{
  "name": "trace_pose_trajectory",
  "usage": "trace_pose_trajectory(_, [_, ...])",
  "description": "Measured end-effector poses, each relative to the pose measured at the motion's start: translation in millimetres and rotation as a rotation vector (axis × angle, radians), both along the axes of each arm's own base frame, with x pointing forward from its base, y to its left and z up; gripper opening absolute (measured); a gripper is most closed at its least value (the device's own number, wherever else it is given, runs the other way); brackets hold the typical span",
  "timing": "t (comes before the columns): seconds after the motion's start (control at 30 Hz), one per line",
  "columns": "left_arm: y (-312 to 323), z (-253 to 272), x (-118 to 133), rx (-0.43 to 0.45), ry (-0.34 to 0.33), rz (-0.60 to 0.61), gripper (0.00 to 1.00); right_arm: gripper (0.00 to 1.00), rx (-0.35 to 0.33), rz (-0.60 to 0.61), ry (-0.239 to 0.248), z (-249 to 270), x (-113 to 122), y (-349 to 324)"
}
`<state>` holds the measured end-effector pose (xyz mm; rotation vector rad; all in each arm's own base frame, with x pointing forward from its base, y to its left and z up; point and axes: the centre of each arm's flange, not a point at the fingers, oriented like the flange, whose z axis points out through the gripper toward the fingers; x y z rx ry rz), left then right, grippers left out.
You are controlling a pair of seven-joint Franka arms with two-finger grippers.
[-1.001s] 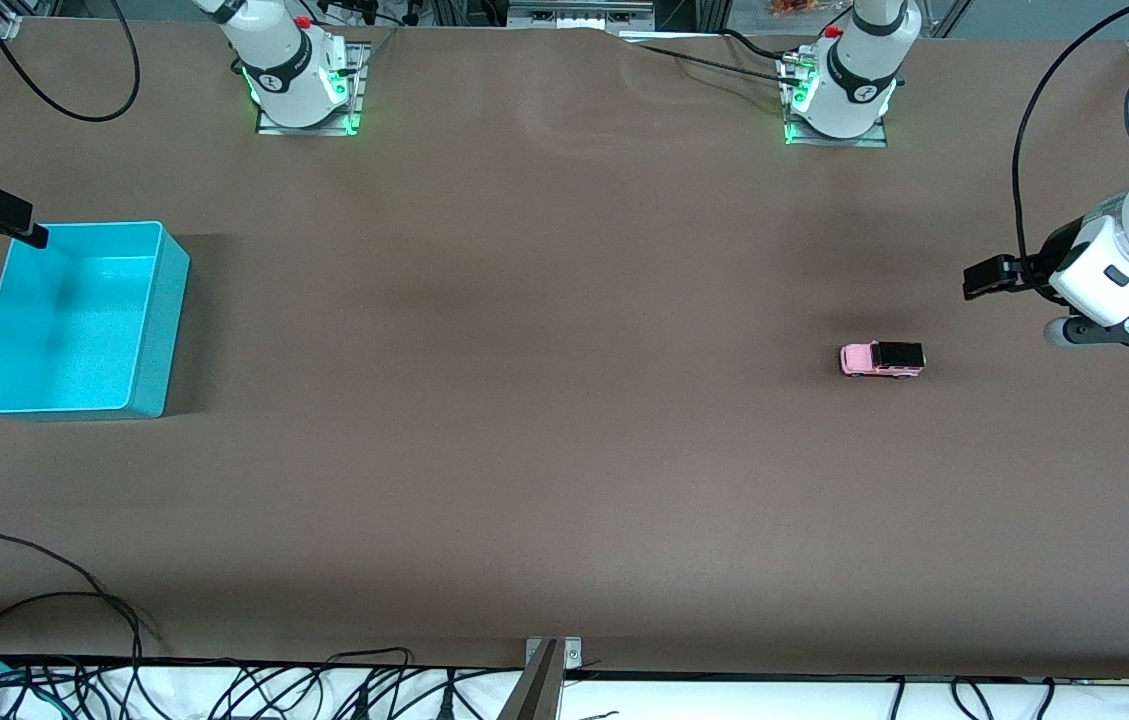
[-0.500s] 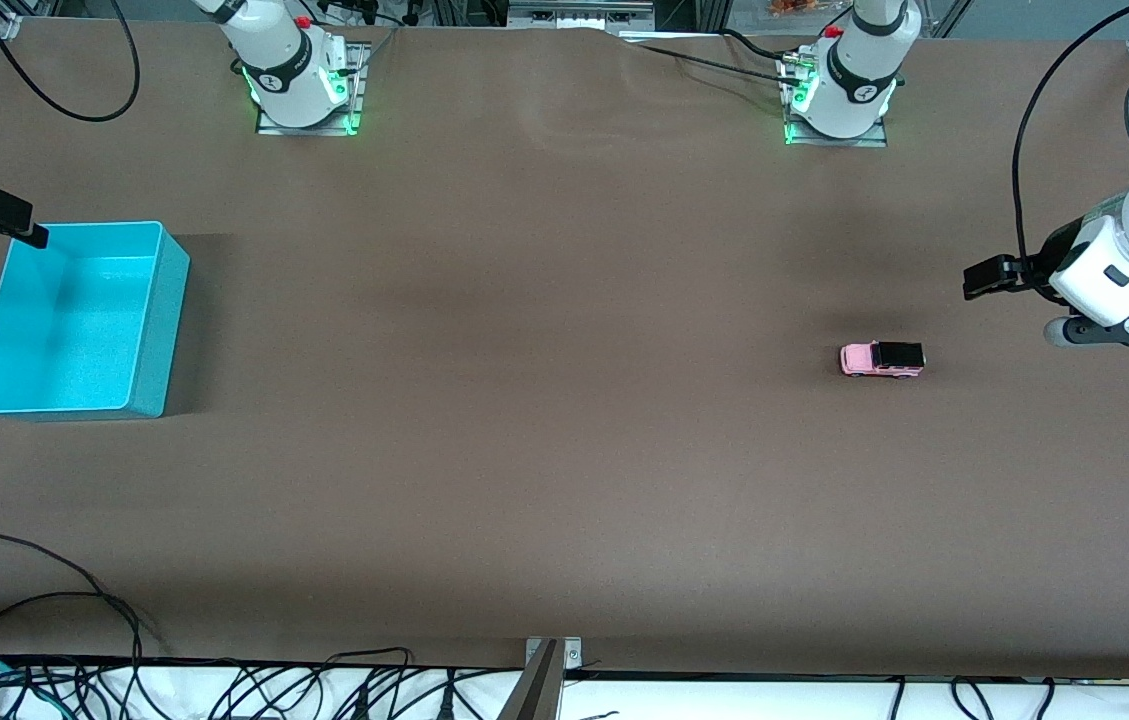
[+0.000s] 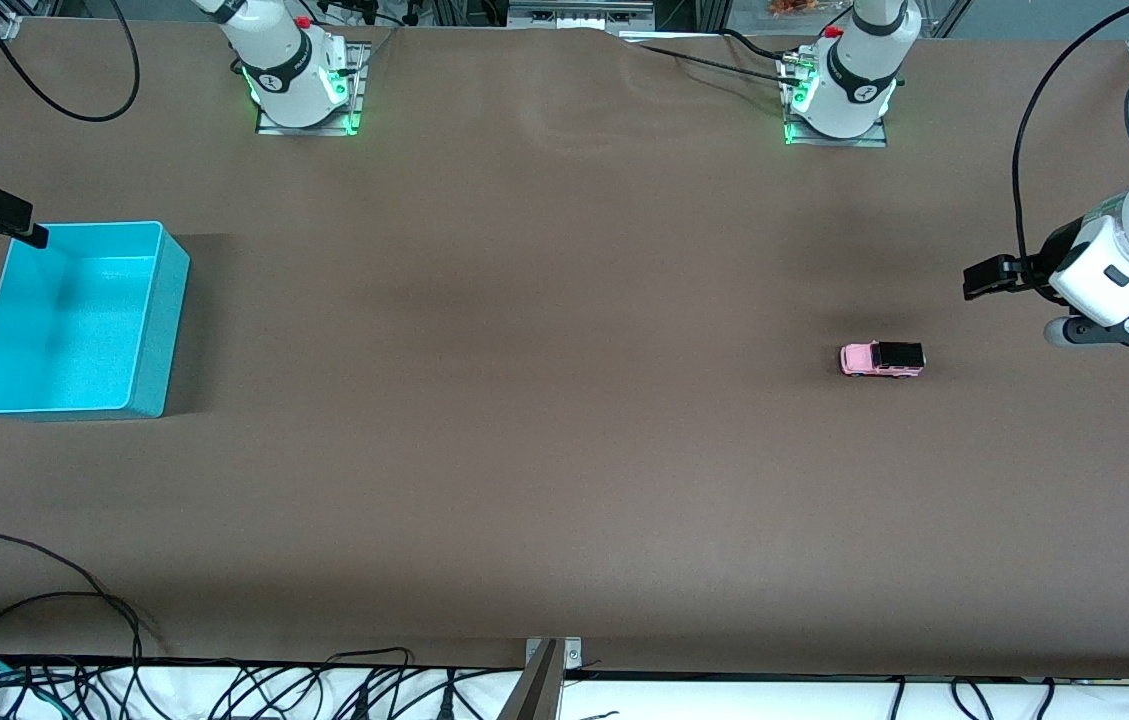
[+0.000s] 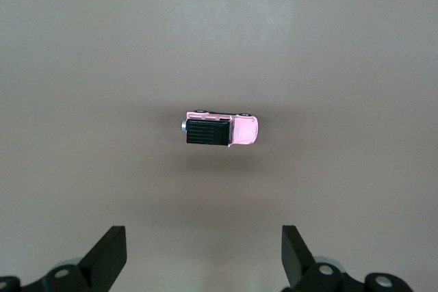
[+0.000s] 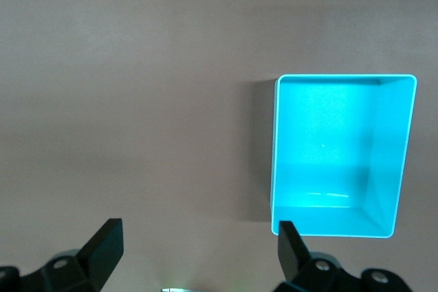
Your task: Wind and store pink jeep toy
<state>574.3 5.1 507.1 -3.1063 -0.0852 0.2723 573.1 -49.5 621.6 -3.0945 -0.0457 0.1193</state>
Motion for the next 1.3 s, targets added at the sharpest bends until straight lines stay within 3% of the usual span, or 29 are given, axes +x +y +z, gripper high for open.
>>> trace_pose_trajectory(0.47, [0.1, -1.2, 0.4, 0.001, 0.002, 0.004, 1.00, 1.00, 0.000, 0.000, 0.000, 0.0, 0.0, 0.2])
trace_pose_trajectory(0.63, [2.3, -2.1, 0.6, 0.010, 0.003, 0.060, 1.00, 1.00, 0.000, 0.001, 0.000, 0.0, 0.0, 0.4])
trace_pose_trajectory(0.97, [6.0, -24.1, 6.2, 0.075, 0.035, 0.387, 1.00, 1.00, 0.000, 0.001, 0.000, 0.0, 0.1, 0.8])
trace_pose_trajectory(1.3, [4.8, -76.3, 26.9, 0.166, 0.037, 0.901, 1.00, 1.00, 0.000, 0.002, 0.000, 0.0, 0.1, 1.1])
